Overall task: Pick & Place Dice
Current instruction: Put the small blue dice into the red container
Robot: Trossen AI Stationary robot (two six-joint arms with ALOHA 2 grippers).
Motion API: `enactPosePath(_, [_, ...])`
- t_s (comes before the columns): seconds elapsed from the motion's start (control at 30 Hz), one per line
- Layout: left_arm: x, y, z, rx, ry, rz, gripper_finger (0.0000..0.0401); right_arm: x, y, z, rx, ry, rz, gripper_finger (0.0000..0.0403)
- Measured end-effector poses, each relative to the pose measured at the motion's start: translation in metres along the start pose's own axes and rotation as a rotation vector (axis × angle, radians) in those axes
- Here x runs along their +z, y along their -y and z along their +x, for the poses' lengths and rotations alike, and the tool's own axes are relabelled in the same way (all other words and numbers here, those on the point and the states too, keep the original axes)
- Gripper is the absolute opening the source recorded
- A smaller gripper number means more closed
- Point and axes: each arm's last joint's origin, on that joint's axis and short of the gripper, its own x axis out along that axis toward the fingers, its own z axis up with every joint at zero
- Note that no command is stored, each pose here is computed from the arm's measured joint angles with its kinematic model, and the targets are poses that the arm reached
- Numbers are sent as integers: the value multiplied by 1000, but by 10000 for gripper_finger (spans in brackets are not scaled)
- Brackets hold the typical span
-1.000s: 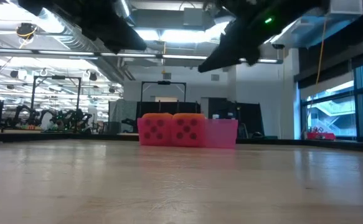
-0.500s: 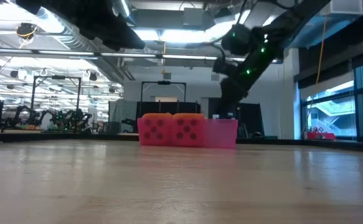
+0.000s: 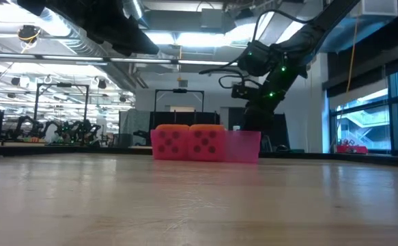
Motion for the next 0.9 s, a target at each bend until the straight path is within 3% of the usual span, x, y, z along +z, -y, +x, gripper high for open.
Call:
enactPosePath(0.23, [0, 0, 0, 0, 0, 0, 107, 0, 1, 0, -46, -4, 35, 214])
enactPosePath(0.4, [0, 0, 0, 0, 0, -2, 104, 4, 2, 0, -44, 38, 70, 222])
enactPosePath(0.53, [0, 0, 0, 0, 0, -2, 107, 5, 1, 0, -31, 44, 51, 182])
enactPosePath(0.73, [0, 0, 0, 0, -1, -2, 104, 4, 2, 0, -19, 47, 64, 77])
enactPosePath(0.9, [0, 0, 0, 0, -1, -1, 106, 5, 2, 0, 40, 63, 105, 70])
